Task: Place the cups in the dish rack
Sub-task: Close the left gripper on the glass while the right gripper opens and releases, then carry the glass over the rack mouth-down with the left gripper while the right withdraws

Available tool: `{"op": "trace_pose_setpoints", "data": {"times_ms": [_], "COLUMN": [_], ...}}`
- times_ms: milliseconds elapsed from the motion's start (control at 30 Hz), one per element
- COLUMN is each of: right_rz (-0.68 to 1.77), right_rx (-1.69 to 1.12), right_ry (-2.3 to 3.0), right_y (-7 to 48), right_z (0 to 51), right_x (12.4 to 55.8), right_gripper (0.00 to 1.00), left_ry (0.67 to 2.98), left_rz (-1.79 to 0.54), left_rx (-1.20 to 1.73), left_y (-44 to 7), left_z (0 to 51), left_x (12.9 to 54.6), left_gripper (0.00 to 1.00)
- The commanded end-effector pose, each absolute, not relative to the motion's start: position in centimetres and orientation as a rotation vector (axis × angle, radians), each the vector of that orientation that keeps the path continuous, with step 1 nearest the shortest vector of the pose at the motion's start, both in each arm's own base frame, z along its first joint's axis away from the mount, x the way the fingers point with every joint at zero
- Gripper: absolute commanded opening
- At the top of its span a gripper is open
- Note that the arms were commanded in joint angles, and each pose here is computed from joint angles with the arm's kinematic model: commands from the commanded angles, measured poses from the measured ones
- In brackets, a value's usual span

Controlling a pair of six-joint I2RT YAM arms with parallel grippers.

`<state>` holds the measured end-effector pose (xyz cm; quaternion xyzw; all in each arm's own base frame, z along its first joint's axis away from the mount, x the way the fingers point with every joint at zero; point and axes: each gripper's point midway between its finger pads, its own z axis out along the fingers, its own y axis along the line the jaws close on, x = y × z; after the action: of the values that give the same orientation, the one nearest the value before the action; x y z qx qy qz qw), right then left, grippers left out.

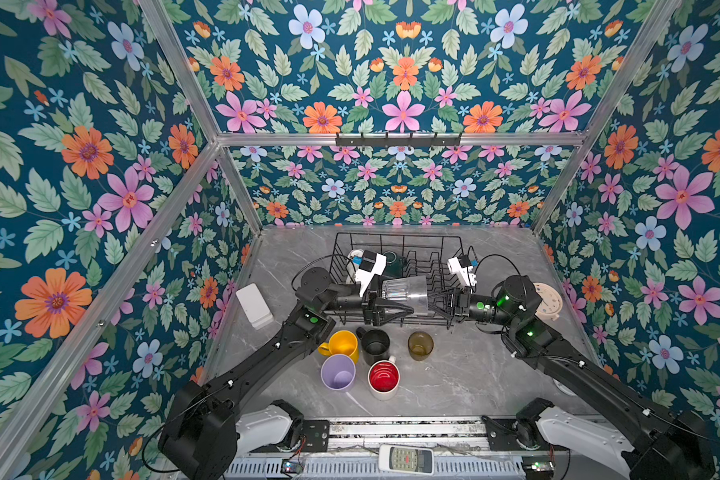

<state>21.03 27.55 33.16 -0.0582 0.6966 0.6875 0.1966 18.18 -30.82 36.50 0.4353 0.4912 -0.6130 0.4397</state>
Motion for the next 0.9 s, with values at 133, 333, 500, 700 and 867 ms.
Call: {"op": "trace_pose_setpoints", "data": {"times_ms": [133, 333, 500, 700, 867], "right_rz": [1.945, 1.896, 1.778, 1.563, 1.286], "right_rx": [-0.242, -0.200, -0.135, 0.105, 0.204], "right_ry": [1.922, 1.947, 2.010, 2.049, 2.078], "right_y": [27.6, 27.1, 25.5, 20.7, 17.0], "right_z": [33.9, 33.6, 32.7, 30.3, 28.6], "right_x": [20.0, 20.1, 20.2, 21.3, 21.0], "right_gripper": [0.01, 0.27, 0.45, 0.71, 0.85], "left_ry": [1.210, 1.213, 1.217, 1.371, 1.591], "left_rz": [-1.485, -1.473, -1.462, -1.337, -1.168], "left_rx": [1.034, 1.020, 1.006, 0.937, 0.863], "left_y": [-30.7, -30.7, -30.6, -31.1, -31.4], "left_z": [37.1, 37.3, 37.9, 37.1, 35.6], "left_x": [18.9, 19.2, 19.6, 22.6, 26.7], "left_gripper": [0.02, 0.00, 0.00, 0.00, 0.00]}}
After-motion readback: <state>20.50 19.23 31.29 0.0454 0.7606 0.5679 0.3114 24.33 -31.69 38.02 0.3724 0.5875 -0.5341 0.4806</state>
